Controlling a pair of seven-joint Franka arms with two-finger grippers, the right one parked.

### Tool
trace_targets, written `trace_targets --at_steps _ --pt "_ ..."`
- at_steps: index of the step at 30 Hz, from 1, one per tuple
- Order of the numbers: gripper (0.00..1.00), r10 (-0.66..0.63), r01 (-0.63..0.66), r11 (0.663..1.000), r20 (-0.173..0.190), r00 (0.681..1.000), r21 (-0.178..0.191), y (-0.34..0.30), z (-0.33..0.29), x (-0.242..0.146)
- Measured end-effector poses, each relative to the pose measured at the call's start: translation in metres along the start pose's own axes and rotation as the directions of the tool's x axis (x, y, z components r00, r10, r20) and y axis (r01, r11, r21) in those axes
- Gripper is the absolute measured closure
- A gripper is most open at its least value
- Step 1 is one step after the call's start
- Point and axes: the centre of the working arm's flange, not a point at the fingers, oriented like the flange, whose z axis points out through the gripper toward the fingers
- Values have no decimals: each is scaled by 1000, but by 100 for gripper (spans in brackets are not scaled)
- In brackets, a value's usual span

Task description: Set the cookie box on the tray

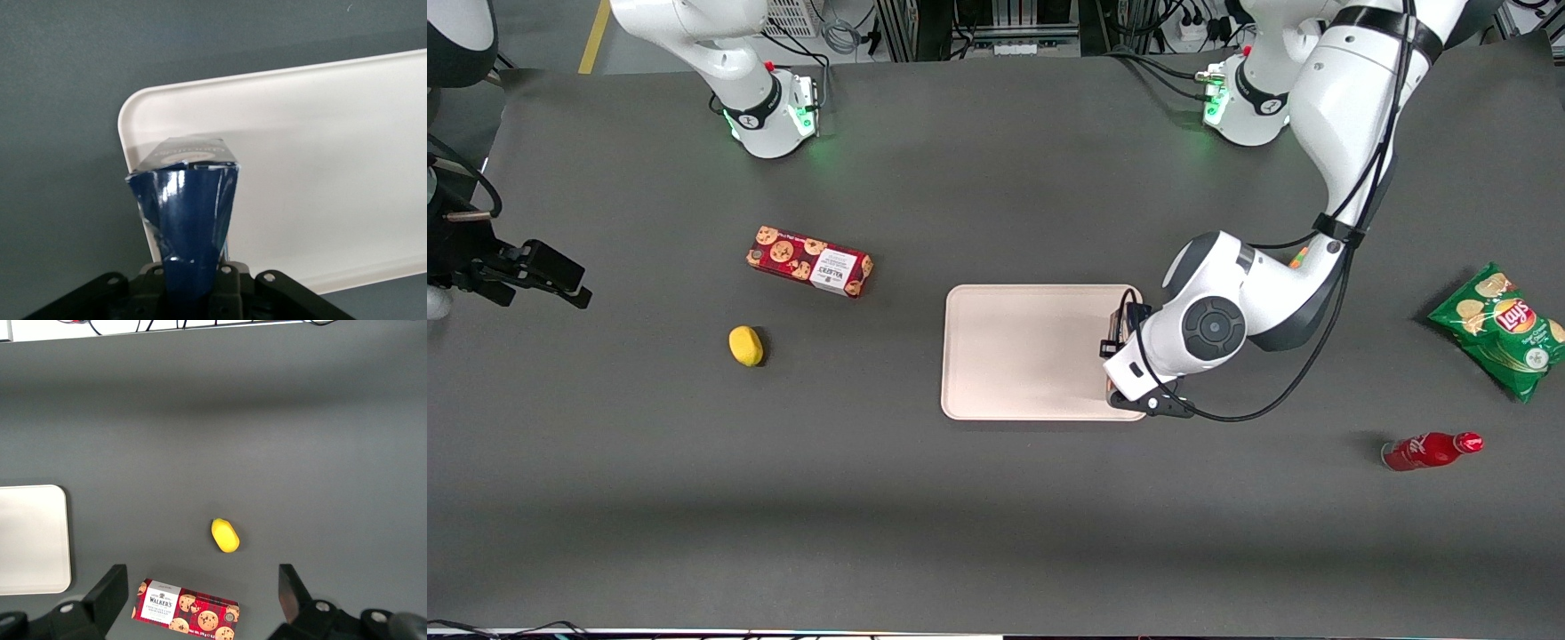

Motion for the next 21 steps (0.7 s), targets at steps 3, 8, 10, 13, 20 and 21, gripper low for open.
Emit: trace_targets --at_steps 3,8,10,13,20,21 --pt "83 0 0 1000 1 1000 4 -2 4 1" --pt "69 -1 1 1000 0 1000 4 -3 6 2" --pt "55 -2 2 1000 -3 1000 3 -3 4 3" --pt "42 -4 4 1000 -11 1000 3 -3 0 4" --pt "9 -24 25 999 -29 999 28 -15 -43 7" --pt "1 -29 30 999 -26 999 39 -18 -56 6"
